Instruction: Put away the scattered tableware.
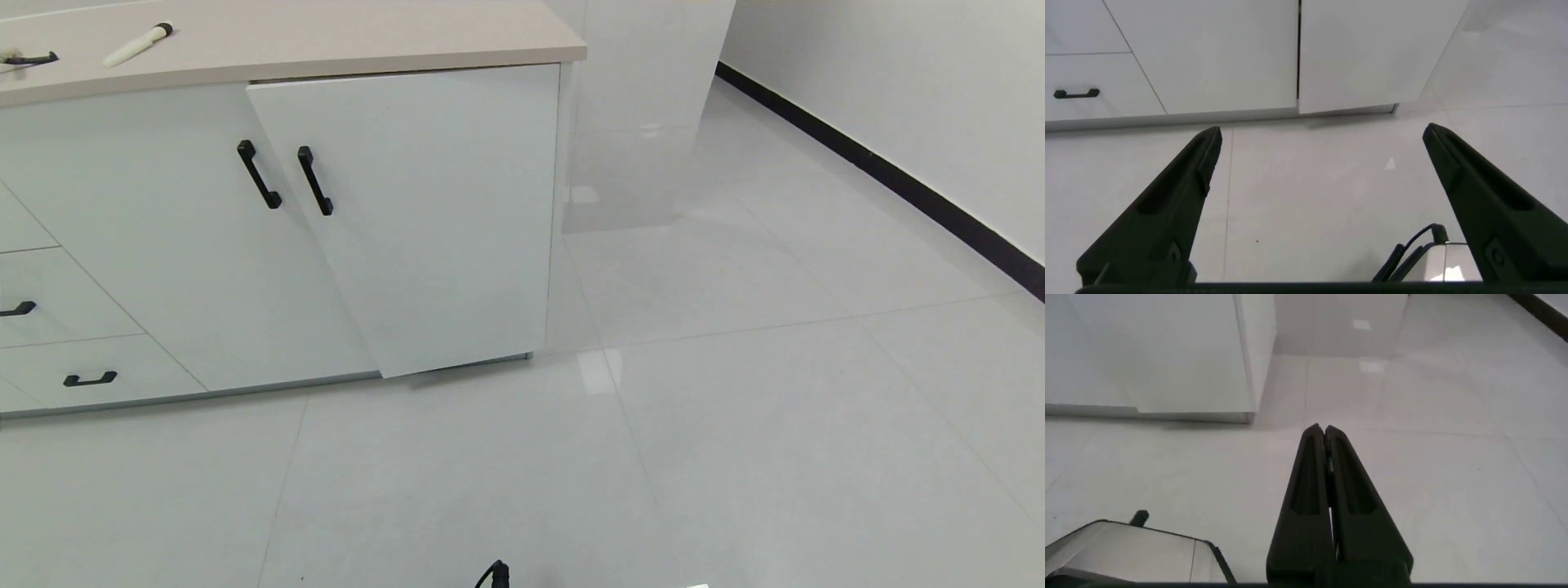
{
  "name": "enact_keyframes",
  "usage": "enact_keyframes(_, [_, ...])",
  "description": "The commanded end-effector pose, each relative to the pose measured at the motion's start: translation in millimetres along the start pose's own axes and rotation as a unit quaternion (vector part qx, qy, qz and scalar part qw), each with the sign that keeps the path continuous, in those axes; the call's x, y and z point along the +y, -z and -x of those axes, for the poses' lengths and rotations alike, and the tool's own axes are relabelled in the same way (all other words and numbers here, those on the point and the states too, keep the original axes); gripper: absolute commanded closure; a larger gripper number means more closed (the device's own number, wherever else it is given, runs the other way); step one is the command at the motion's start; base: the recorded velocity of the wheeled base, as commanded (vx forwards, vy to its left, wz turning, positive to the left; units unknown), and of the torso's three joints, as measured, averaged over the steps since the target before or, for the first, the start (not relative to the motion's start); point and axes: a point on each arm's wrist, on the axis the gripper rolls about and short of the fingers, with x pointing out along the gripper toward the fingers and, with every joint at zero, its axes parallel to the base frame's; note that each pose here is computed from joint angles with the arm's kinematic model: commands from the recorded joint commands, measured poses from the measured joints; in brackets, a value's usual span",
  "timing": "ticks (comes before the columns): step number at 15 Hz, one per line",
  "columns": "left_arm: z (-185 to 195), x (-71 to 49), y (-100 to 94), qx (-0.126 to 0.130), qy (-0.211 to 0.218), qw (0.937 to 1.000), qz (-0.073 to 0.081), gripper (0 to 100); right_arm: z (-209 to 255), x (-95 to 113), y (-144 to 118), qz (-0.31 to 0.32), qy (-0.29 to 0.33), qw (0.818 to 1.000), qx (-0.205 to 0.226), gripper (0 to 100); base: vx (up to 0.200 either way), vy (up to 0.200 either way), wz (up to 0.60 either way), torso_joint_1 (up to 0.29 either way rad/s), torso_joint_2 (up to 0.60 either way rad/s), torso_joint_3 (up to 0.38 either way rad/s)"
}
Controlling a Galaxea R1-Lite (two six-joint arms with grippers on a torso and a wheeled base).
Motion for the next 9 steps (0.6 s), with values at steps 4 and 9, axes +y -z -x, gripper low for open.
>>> enact_keyframes(4, [0.0, 0.0, 0.0, 0.000, 0.000, 1.0000, 0.000, 0, 0.1, -2.6, 5.2, -0.036, 0.060, 0.997, 0.029, 100, 0.000, 0.050, 0.00, 0.002, 0.00, -0.002])
enact_keyframes(9, [-0.1, 0.0, 0.0, 0.001, 0.001, 1.0000, -0.001, 0, 0.1, -2.6, 5.2, -0.036, 0.060, 0.997, 0.029, 100, 0.000, 0.200, 0.00, 0.001, 0.00, 0.000])
